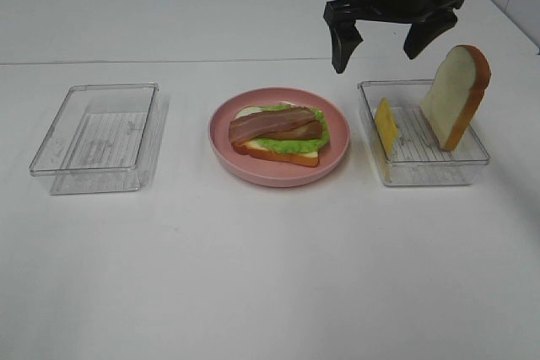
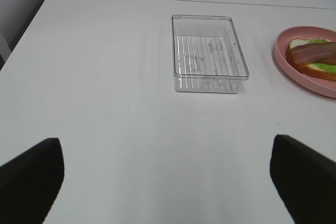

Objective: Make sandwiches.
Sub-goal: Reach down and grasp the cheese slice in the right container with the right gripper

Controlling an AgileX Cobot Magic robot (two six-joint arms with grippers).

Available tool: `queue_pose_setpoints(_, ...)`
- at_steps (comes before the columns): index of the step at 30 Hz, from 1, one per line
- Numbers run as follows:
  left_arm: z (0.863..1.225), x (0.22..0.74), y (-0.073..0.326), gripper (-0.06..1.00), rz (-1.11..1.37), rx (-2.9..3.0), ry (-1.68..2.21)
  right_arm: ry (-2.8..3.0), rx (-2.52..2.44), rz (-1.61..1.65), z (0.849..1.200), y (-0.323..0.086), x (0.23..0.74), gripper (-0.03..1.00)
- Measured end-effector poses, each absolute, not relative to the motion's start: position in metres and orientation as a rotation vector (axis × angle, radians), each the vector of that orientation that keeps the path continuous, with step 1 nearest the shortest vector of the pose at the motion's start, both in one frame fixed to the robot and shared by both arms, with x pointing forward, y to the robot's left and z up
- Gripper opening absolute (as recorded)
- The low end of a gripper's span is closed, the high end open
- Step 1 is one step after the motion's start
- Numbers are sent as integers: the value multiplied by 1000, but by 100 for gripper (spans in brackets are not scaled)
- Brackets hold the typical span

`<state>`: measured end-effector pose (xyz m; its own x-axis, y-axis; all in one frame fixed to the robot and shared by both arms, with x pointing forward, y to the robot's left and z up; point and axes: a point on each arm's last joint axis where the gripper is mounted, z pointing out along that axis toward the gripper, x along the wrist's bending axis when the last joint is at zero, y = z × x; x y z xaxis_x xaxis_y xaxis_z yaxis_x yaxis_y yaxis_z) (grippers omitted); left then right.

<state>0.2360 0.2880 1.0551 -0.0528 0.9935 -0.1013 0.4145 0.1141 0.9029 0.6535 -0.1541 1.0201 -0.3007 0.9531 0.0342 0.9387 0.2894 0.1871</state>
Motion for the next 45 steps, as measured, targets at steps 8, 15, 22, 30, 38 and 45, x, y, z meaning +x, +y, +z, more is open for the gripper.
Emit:
queue_pose_setpoints(8,1055,236,288,99,912,1414,1591,2411,1970,220,1015,-178,658,98)
queue_pose_setpoints(15,1055,236,288,99,911,1414,1591,2407,2130,236,991,-196,669,98)
queue_pose_setpoints(22,1055,236,288,99,911,1414,1591,2466,2182,186,958,-191,674,96)
queue_pose_setpoints(30,1055,236,288,99,911,1414,1591,2492,2210,112,936,-191,675,92)
queue_pose_setpoints(38,1055,236,288,99,911,1414,1591,2507,2202,101,932,-191,676,80)
queue_pose_setpoints(45,1055,236,288,99,910,1413,1591,2513,2195,102,932,-191,676,57)
